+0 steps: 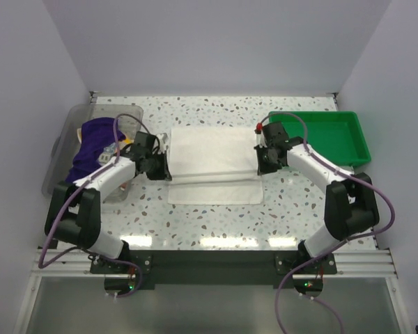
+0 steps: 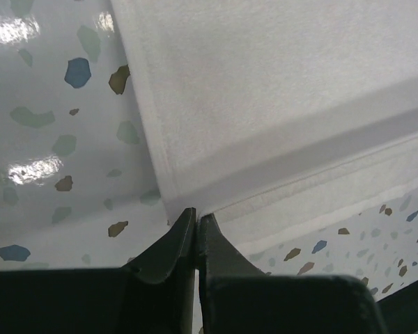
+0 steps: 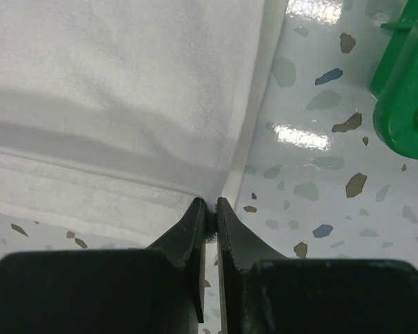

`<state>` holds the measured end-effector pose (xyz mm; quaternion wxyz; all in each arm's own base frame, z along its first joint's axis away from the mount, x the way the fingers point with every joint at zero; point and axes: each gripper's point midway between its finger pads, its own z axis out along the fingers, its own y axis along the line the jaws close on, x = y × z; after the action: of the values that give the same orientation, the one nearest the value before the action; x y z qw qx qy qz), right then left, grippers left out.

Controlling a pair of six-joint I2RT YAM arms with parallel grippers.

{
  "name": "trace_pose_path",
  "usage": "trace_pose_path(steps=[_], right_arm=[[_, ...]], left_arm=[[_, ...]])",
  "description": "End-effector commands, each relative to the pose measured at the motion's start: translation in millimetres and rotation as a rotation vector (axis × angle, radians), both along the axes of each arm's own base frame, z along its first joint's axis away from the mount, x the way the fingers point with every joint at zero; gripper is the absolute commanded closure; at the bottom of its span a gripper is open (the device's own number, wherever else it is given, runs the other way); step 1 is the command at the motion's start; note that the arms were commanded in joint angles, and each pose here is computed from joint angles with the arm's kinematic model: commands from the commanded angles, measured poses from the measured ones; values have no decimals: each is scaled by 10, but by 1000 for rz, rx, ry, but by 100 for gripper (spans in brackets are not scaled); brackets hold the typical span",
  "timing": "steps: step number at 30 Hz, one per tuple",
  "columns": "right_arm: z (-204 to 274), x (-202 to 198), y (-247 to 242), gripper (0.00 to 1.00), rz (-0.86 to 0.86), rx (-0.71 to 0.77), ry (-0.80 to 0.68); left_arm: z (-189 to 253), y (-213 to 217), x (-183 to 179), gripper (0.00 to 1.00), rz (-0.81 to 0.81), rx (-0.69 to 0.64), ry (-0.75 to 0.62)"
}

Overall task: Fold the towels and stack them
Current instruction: Fold the towel

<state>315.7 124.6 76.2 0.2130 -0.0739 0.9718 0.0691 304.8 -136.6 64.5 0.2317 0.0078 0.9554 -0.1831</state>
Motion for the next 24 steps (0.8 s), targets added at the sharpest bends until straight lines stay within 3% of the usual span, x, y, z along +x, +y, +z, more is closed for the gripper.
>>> trace_pose_path(steps=[1, 9, 24], right_arm=[[-193, -50, -280, 100, -60, -112, 51], [-560, -147, -304, 100, -59, -144, 155], [-722, -94, -297, 100, -85, -149, 182]], left_arm=[[-241, 178, -2, 100, 54, 88, 29], [-528, 195, -152, 100, 48, 130, 100], [-538, 227, -30, 100, 89, 158, 79]])
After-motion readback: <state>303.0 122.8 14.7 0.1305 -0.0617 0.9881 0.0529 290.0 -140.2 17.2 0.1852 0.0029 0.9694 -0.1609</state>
